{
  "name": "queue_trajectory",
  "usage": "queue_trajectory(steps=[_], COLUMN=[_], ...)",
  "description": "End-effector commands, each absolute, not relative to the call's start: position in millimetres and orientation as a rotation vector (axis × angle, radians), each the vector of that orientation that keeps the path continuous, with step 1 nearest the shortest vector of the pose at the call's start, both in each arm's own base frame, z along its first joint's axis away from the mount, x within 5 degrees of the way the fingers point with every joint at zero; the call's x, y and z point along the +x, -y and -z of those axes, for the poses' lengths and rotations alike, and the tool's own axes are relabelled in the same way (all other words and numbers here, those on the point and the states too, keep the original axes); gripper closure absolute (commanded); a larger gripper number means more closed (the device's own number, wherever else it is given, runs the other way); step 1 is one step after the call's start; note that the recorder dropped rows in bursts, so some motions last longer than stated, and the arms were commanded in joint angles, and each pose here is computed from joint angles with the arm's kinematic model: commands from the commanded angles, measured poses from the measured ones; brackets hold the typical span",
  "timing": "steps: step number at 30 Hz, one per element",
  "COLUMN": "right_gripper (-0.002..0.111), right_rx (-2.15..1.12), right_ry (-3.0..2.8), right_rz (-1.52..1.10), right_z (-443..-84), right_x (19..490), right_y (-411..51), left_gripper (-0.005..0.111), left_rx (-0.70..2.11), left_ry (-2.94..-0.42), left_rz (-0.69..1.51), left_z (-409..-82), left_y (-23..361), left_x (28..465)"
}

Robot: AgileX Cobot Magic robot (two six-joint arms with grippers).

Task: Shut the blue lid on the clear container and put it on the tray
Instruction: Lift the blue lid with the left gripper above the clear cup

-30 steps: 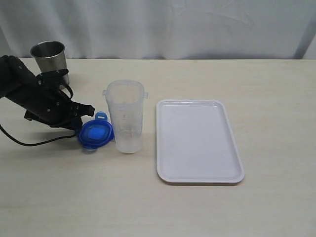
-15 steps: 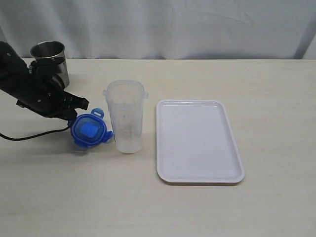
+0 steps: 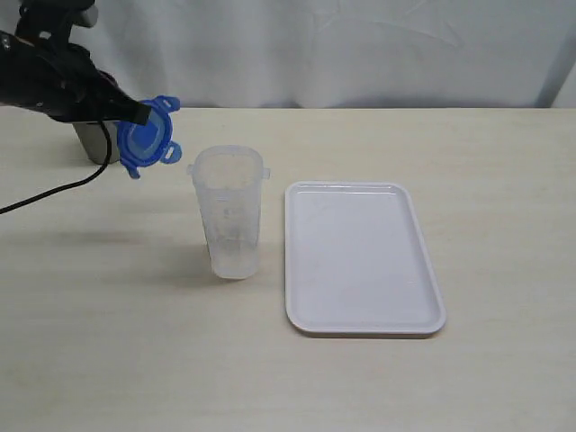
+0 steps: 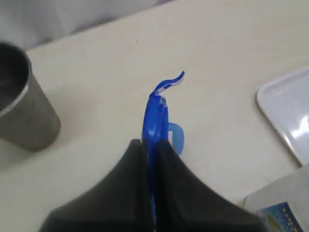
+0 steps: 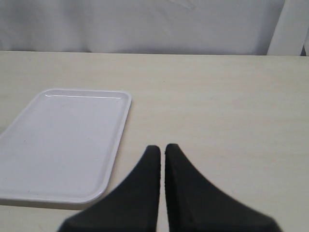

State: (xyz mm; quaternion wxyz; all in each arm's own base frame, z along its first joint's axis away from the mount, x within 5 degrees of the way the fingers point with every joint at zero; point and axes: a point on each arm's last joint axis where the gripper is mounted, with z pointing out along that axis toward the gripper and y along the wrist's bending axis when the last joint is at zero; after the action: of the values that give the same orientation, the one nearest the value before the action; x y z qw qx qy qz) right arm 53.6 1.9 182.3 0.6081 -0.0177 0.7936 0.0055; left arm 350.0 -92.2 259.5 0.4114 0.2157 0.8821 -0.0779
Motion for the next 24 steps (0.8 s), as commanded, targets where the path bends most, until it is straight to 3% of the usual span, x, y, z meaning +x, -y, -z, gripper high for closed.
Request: queue_trajectory(steps=[1,11,24], right_gripper=[0.104,0.104,0.104], right_rx=[-0.045,-0.045,-0.045], right_ry=[-1.827,-1.827,-1.827], right_rz=[-0.012,-0.012,-0.012], right_z=[-182,-182,-182], right_x=[53,53,53], right_y=[-2,-2,-2], left_gripper=[0.107,0.107,0.107], left_rx=[0.635,1.292,1.521], left_ry=[-1.982,-1.413,-1.143], left_rz=[0.06,-0.366,-0.533], left_z=[-283,-298,-300], left_y=[110,172,195], left_x=[351,333,321])
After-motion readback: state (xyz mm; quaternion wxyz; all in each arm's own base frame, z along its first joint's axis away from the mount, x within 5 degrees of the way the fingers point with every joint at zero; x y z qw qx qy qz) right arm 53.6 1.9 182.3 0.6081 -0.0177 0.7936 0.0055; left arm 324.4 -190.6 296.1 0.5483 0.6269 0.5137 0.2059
